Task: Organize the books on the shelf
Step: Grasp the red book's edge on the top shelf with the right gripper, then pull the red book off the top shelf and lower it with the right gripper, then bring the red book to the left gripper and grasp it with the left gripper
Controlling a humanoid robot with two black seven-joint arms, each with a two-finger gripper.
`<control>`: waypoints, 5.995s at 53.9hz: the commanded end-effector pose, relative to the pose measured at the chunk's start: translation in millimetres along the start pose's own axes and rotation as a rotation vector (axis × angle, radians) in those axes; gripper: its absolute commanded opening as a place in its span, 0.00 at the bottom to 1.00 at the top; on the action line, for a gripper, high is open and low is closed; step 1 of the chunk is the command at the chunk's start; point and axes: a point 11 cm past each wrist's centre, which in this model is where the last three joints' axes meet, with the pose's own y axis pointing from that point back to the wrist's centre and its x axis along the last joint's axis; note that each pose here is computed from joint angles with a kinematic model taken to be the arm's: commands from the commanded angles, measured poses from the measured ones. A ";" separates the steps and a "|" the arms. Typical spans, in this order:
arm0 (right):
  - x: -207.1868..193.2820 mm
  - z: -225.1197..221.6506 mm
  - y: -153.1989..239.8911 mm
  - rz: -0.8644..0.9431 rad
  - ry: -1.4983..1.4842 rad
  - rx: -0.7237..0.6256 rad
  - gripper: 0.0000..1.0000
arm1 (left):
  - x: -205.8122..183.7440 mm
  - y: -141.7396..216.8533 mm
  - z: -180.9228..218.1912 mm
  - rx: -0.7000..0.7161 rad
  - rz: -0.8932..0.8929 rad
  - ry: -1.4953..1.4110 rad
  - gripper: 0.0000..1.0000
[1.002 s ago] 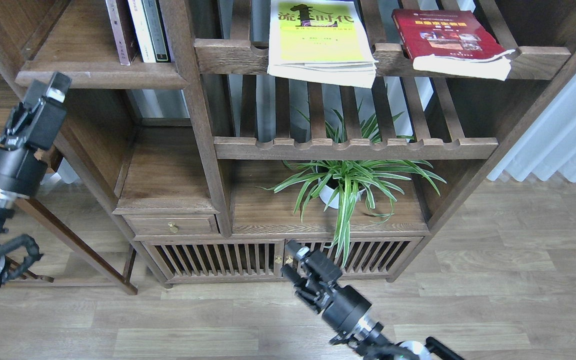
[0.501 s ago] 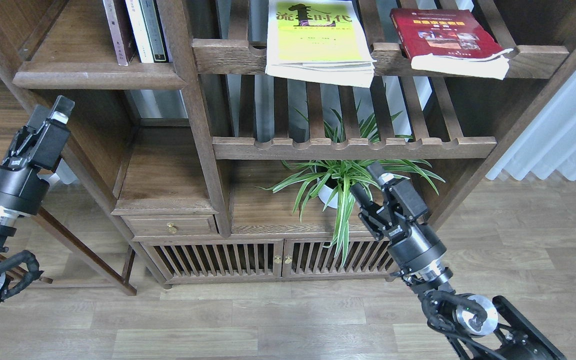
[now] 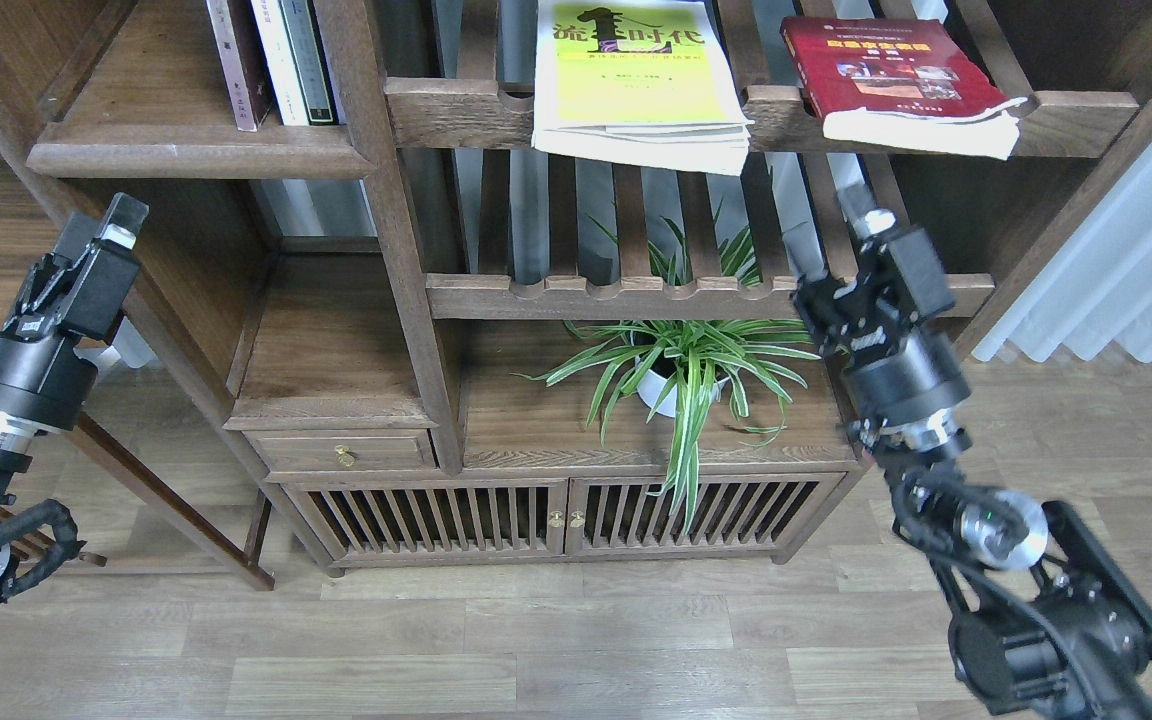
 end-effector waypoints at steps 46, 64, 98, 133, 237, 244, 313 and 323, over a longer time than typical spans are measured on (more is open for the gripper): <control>-8.2 -36.2 -31.6 0.097 0.072 -0.003 0.94 | -1.9 -1.7 -1.6 -0.007 -0.002 0.010 1.00; 1.0 -42.3 -29.4 0.189 0.063 0.005 0.93 | -2.4 -2.3 -1.6 -0.008 -0.004 0.011 1.00; 4.7 -60.8 -27.0 0.264 0.068 0.041 0.82 | -3.8 -4.2 -1.3 -0.015 -0.006 0.016 1.00; -2.8 -75.3 -28.2 0.247 0.064 0.096 0.21 | -3.6 -3.8 -1.5 -0.018 -0.004 0.018 1.00; 87.0 127.6 187.1 0.522 -0.309 -0.300 0.06 | -15.0 113.2 -164.8 0.164 0.308 0.531 1.00; 87.1 141.5 170.0 0.488 -0.317 -0.362 0.06 | -15.5 121.3 -169.2 0.151 0.344 0.596 1.00; 87.6 262.9 185.3 0.507 -0.592 -0.425 0.06 | -100.7 145.8 -236.4 0.332 0.310 0.879 1.00; 83.9 272.8 195.0 0.518 -0.615 -0.456 0.07 | -112.1 151.6 -246.2 0.383 0.297 0.893 1.00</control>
